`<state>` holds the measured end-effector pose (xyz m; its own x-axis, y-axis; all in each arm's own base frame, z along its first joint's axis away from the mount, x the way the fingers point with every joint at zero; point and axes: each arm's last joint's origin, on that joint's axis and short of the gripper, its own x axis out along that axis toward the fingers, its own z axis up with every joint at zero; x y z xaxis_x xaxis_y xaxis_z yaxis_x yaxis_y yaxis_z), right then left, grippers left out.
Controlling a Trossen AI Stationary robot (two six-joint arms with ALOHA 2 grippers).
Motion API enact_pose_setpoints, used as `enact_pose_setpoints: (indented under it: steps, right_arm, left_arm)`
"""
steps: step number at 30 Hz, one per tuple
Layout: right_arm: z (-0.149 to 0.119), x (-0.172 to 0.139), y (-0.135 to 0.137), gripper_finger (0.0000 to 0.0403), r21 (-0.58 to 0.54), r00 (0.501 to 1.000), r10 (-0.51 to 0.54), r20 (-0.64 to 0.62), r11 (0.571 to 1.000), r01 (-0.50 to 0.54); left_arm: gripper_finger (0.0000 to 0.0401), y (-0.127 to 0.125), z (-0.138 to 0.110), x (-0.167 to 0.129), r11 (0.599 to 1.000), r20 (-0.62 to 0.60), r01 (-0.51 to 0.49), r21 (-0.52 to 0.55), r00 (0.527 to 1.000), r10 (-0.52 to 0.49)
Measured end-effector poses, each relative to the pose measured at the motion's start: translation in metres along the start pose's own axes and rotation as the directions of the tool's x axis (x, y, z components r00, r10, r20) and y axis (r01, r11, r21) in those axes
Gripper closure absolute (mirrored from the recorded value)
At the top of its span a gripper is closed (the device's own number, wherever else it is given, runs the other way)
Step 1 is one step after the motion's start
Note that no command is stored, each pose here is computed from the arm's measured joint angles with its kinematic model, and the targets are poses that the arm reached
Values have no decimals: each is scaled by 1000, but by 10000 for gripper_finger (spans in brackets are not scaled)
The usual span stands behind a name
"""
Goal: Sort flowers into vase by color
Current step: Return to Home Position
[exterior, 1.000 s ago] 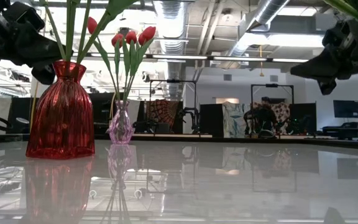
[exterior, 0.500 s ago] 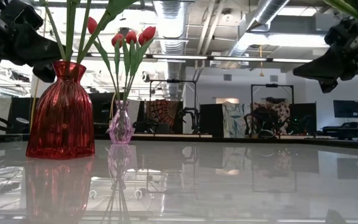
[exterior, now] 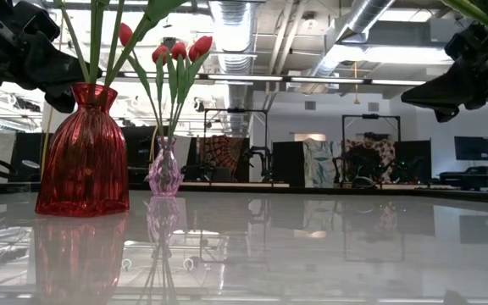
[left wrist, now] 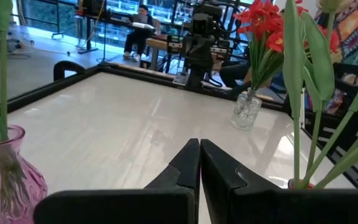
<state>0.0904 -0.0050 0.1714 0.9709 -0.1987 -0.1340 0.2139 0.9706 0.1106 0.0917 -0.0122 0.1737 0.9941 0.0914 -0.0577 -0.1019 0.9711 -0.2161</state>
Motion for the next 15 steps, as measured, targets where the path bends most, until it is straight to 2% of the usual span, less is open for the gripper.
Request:
enact_pose_setpoints:
  steps: [15]
  right_arm:
    - [0, 0, 0, 333, -1, 1000, 0, -2, 1000, 0]
  left_arm:
    - [401, 0, 0, 0, 1000, 0, -3, -2, 1000, 3]
